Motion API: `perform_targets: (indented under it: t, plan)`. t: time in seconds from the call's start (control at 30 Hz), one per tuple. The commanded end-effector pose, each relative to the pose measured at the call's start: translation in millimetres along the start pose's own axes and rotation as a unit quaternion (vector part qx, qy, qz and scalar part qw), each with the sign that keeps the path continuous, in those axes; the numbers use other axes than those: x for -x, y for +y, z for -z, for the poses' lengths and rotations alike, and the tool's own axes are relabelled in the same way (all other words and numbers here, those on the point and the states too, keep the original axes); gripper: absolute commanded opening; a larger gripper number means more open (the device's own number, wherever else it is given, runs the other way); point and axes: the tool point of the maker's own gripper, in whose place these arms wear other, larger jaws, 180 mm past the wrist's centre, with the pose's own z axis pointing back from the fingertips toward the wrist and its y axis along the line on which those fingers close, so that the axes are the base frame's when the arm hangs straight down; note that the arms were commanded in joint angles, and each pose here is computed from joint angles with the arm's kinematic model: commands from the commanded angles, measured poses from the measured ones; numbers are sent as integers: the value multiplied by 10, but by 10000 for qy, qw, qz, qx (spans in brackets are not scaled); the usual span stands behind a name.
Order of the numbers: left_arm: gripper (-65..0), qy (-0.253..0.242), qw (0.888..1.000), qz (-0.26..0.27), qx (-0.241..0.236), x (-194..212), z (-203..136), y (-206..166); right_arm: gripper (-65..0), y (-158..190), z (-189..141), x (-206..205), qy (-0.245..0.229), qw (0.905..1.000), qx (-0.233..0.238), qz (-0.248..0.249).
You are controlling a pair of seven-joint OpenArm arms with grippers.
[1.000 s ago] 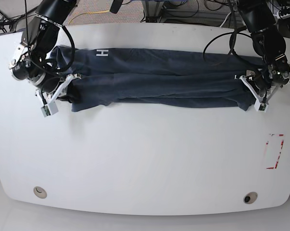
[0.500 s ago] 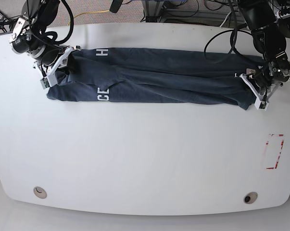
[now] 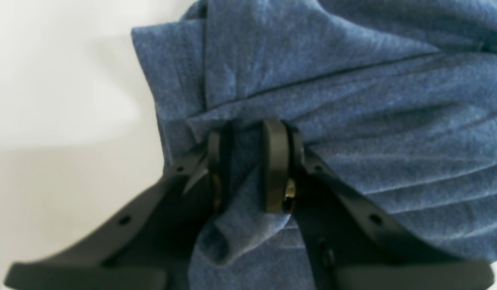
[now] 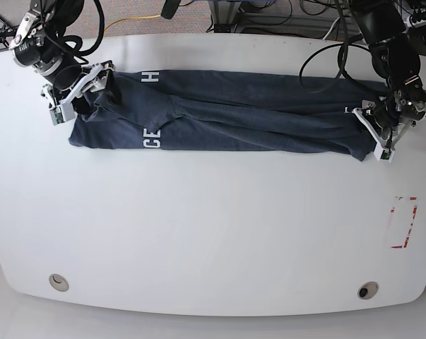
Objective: Fold the T-shirt properly
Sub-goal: 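Release the left gripper and regrasp the strip's end nearer the middle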
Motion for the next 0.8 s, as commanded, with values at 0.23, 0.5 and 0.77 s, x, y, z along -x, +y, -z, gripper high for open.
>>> perform_targets:
  t: [0.23,0.5,0.77]
  plan:
    - [-535,-164,9996,145,-181,-150,-113,83,-434,362,103,-170,-358,9969,-700,6]
    - [-396,-483,9980,276,-294,-347,-246,65,-499,431,461,38,91,9976,-683,-44]
    - [-289,-649,9972,225,-281,-409,-293,32,-504,129,780,356,667,9969,-341,247]
